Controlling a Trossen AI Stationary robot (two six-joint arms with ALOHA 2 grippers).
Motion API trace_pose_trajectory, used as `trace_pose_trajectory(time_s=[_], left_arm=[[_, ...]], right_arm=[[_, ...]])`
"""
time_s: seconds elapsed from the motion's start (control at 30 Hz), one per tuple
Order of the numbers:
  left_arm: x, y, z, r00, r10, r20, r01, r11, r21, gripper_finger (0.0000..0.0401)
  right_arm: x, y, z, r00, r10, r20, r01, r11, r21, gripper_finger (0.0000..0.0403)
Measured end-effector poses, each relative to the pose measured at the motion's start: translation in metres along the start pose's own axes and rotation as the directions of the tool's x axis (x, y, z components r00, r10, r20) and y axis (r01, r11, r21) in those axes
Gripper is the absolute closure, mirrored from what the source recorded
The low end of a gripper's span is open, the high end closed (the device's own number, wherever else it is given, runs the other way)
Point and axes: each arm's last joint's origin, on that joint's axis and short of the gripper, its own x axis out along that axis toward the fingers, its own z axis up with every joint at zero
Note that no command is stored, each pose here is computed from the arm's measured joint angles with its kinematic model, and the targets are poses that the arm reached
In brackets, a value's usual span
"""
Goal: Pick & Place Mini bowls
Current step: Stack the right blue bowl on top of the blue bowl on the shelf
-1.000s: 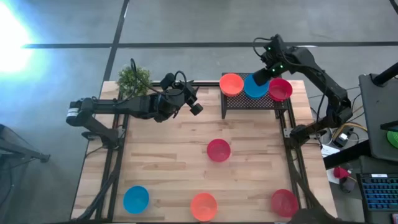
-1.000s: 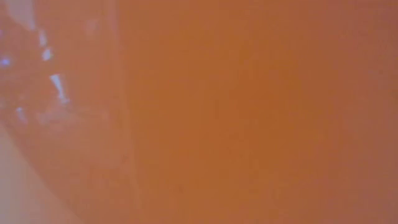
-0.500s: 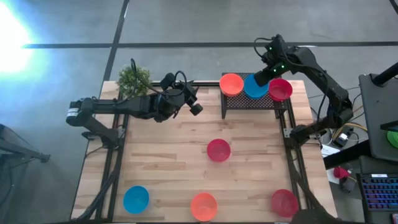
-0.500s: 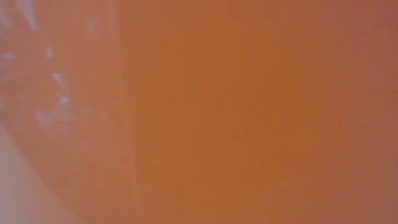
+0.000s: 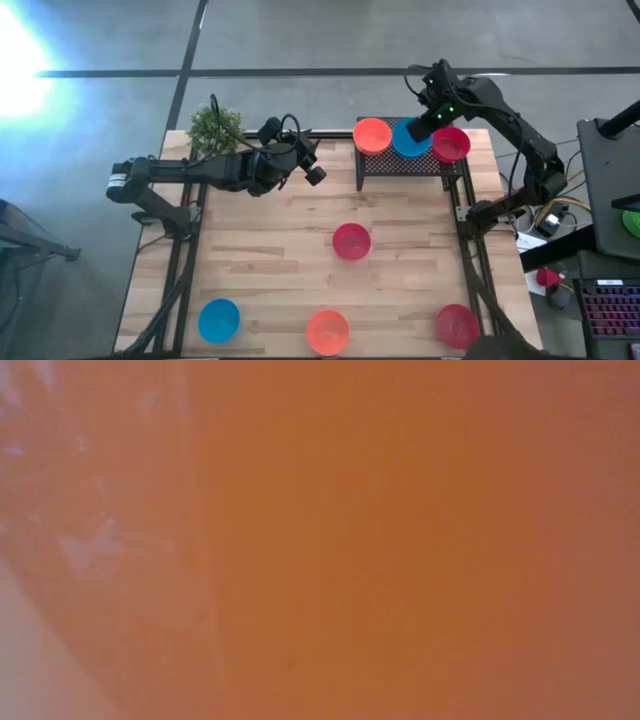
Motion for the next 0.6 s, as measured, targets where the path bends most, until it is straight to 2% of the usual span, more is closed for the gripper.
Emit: trace_pose_trajectory(time_s=[0.23,0.6], left_arm=[[0.000,0.000,0.000,1.000,0.000,0.000,0.000,1.000,0.000,0.0259],[0.000,0.000,0.000,1.000,0.000,-0.001,0.000,1.000,-0.004,0.0259]], right_arm=[[-0.015,-0.001,0.002,0.998,-0.005,0.067,0.004,1.000,0.010,0.0394],[0.014,0.000,0.002,0.999,-0.051,-0.014,0.051,0.999,-0.001,0.0394]])
